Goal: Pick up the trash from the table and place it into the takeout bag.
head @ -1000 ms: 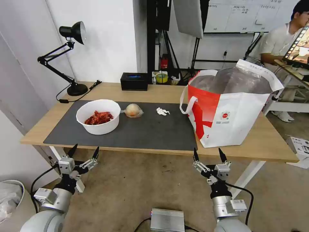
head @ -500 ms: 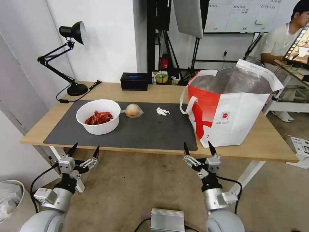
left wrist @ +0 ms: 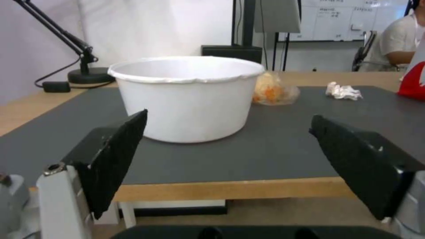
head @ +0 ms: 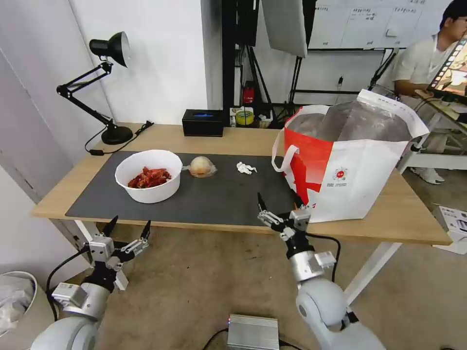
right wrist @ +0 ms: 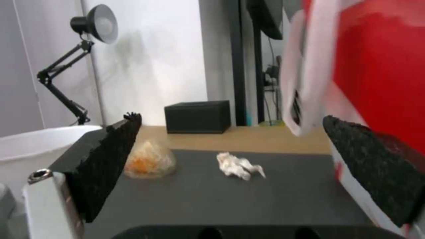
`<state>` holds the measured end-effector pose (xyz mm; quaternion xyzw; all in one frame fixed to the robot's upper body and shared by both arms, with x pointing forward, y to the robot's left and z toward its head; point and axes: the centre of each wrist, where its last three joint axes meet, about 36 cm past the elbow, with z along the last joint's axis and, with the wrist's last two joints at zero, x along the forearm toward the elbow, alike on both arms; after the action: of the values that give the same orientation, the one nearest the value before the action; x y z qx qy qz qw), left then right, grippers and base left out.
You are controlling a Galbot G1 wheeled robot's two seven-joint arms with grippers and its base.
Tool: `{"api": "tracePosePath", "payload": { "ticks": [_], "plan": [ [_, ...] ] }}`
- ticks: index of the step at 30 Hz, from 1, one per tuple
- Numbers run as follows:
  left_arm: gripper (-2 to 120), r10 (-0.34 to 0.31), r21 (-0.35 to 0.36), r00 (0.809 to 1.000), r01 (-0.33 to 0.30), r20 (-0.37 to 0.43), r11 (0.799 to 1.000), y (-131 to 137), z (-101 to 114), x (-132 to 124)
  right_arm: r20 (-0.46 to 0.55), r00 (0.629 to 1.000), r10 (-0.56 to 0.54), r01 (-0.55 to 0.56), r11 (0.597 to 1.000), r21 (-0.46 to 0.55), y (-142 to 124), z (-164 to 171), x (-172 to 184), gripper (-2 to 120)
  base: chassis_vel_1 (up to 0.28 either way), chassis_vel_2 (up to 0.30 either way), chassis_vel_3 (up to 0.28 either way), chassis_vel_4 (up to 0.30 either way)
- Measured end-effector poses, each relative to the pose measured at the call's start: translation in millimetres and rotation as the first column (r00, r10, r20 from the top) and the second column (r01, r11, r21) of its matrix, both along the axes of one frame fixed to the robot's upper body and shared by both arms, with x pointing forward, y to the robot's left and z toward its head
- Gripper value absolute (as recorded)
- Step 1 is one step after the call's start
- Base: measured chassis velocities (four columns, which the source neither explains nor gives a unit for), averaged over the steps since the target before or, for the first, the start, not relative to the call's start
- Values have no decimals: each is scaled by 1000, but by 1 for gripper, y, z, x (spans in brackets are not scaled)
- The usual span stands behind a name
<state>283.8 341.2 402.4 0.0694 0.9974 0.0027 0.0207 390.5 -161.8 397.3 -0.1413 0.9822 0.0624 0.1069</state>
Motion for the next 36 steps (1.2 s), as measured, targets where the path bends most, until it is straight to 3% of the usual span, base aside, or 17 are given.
{"api": "tracePosePath", "payload": {
  "ticks": [19, 27, 36],
  "plan": [
    [100, -1, -6, 1000, 1, -3, 1000, -3, 3, 2, -54, 998, 41, -43, 998, -47, 51, 16, 107, 100, 0, 0, 0, 0],
    [100, 12, -15, 1000, -12, -8, 1000, -4, 0, 0, -67, 997, 33, -39, 995, -92, 69, 46, 159, 100, 0, 0, 0, 0],
    [100, 22, -28, 1000, -22, -7, 999, -7, -2, 0, -231, 970, -73, 32, 984, -178, 87, 76, 200, 100, 0, 0, 0, 0]
  ]
}}
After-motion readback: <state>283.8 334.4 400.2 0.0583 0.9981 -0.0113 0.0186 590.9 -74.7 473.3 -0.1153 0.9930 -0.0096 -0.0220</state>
